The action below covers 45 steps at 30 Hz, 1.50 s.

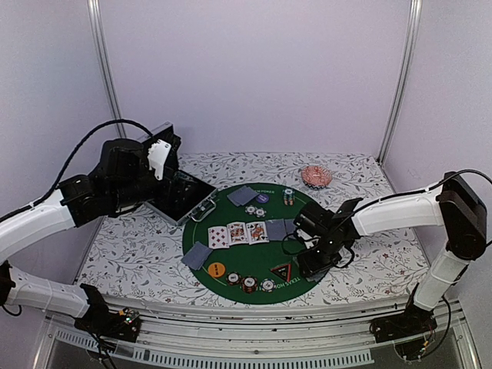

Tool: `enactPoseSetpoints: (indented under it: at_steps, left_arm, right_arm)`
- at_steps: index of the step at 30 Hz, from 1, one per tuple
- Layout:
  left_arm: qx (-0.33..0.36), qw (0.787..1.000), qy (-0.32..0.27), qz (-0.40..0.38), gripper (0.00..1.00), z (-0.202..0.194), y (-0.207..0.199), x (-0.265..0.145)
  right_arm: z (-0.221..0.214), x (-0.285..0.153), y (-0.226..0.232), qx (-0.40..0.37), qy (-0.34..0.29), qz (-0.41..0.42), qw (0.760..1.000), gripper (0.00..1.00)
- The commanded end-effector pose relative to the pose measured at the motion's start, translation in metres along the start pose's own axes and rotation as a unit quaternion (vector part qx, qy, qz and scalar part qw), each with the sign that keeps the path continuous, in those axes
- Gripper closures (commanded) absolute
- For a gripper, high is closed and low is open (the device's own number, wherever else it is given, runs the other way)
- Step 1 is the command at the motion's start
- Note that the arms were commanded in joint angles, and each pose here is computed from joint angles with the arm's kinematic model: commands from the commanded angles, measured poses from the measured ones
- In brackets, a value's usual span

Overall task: Distribute texas hold em gaming equipment
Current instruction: Place the face-down deck piles on the poker table mat.

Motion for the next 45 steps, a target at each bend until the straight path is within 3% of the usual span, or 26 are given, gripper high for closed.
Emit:
enactPoseSetpoints:
  at_steps: [1, 8, 14, 19, 45]
  left_arm:
    - [0.01, 1.0, -0.008, 0.015, 0.17, 0.002, 0.008, -0.008]
    - [0.011, 1.0, -0.016, 0.016, 0.16, 0.004, 0.009, -0.011]
    - [0.011, 1.0, -0.015, 0.017, 0.16, 0.003, 0.01, -0.011]
    - [0.011, 1.0, -0.015, 0.018, 0.15, 0.003, 0.01, -0.011]
    - [0.013, 0.999, -0.022, 0.024, 0.14, 0.005, 0.012, -0.015]
  right_arm:
    - [0.005, 0.015, -0.003, 0.006, 0.007, -0.015, 1.0, 0.5]
    - [0.007, 0.016, -0.001, 0.003, 0.01, -0.011, 1.0, 0.27]
    - [0.008, 0.018, 0.0, -0.004, 0.013, -0.01, 1.0, 0.16]
    - [0.011, 0.018, 0.0, -0.006, 0.01, -0.012, 1.0, 0.01]
    - [0.026, -0.004, 0.001, -0.025, -0.022, -0.024, 0.999, 0.01]
Point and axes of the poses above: each gripper's point midway between its finger pads, its own x axis out along the fingers, its own y axis along the line the jaws close on, z = x × y, the point moved 4 cm from there along -x, back along the fingers, and after that the axes turned 6 degrees about -x, right-handed, at the moved point
